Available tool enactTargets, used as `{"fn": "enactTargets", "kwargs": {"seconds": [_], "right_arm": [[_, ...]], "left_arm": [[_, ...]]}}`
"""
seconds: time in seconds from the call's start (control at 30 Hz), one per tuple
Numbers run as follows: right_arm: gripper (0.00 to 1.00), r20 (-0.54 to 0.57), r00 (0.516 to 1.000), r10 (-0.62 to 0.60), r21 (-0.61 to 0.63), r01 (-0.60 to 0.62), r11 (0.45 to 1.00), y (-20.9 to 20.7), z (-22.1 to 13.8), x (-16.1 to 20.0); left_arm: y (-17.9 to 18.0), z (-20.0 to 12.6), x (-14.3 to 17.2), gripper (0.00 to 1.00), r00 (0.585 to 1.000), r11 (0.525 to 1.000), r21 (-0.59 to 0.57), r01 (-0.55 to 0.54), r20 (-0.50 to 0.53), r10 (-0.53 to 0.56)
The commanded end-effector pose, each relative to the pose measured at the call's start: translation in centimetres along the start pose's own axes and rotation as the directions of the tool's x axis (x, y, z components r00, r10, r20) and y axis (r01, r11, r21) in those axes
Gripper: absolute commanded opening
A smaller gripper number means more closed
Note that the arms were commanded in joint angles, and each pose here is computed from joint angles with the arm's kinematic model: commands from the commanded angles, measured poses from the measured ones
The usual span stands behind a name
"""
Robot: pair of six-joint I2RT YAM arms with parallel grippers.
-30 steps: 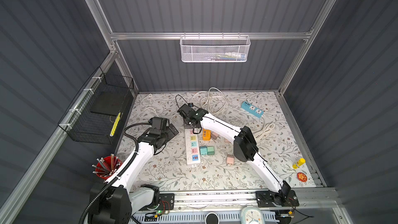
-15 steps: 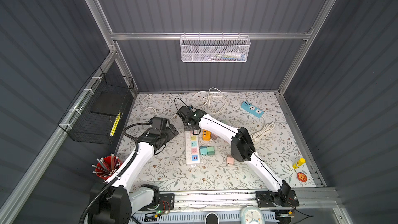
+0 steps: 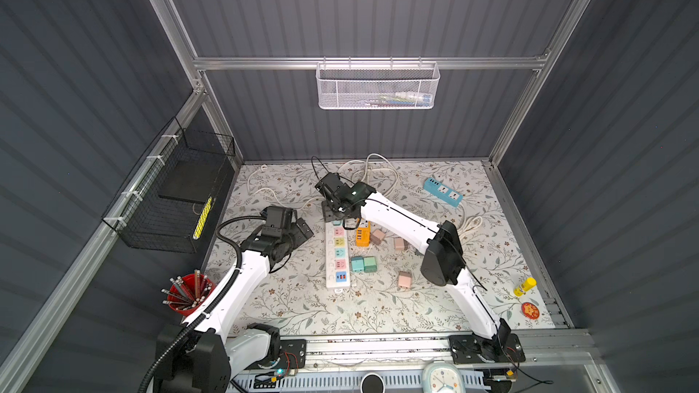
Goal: Insert plugs into power strip
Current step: Insert the plug into the socket, then press the plug into the socket.
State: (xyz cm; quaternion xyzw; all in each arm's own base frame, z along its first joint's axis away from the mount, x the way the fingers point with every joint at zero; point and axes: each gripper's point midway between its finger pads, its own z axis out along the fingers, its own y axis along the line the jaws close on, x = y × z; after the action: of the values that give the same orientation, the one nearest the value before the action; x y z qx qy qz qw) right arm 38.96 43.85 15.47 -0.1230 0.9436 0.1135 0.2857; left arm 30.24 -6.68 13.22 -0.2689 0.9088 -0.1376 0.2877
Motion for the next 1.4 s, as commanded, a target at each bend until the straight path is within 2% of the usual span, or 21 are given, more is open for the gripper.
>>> {"fn": "enactTargets", "kwargs": {"seconds": [0.0, 0.37, 0.6, 0.77, 0.97, 1.13, 1.27, 1.37], "right_arm": [[0.65, 0.016, 1.000, -0.010, 0.025, 0.010, 1.000, -1.5, 0.6, -0.8], [0.64, -0.043, 0.999, -0.004, 0.045, 0.006, 0.999, -4.0, 4.4, -0.2], [0.63, -0.124, 0.992, 0.008, 0.052, -0.002, 0.999, -4.7, 7.0, 3.0], [0.62, -0.142, 0.990, 0.018, 0.075, -0.007, 0.997, -5.6, 7.2, 4.3], [0.62, -0.087, 0.996, 0.004, 0.054, 0.001, 0.999, -5.2, 5.2, 2.5], [0.64, -0.015, 1.000, -0.024, -0.012, 0.024, 1.000, -3.7, 1.4, -0.8], [0.65, 0.030, 0.999, -0.032, -0.048, 0.034, 0.998, -3.6, -2.1, -1.8], [0.65, 0.071, 0.997, -0.030, -0.070, 0.034, 0.997, -4.5, -4.6, -1.1]], "left_arm": [[-0.8, -0.8, -0.8, 1.00, 1.000, 1.000, 0.027, -0.013, 0.014, 0.013], [-1.0, -0.3, -0.8, 1.00, 1.000, 1.000, 0.025, -0.017, 0.005, 0.017], [-0.5, -0.1, -0.5, 1.00, 1.000, 1.000, 0.012, -0.010, -0.002, 0.010], [-0.3, -0.1, -0.3, 1.00, 1.000, 1.000, 0.008, 0.001, -0.004, -0.001], [-0.5, 0.1, -0.2, 1.00, 1.000, 1.000, 0.012, -0.003, -0.013, 0.003], [-1.4, -0.3, -0.7, 1.00, 1.000, 0.999, 0.046, -0.026, -0.012, 0.026], [-2.6, -0.5, -1.0, 1.00, 0.996, 0.992, 0.092, -0.085, -0.006, 0.085], [-3.8, -0.5, -0.7, 1.00, 0.987, 0.978, 0.142, -0.153, -0.022, 0.157]]}}
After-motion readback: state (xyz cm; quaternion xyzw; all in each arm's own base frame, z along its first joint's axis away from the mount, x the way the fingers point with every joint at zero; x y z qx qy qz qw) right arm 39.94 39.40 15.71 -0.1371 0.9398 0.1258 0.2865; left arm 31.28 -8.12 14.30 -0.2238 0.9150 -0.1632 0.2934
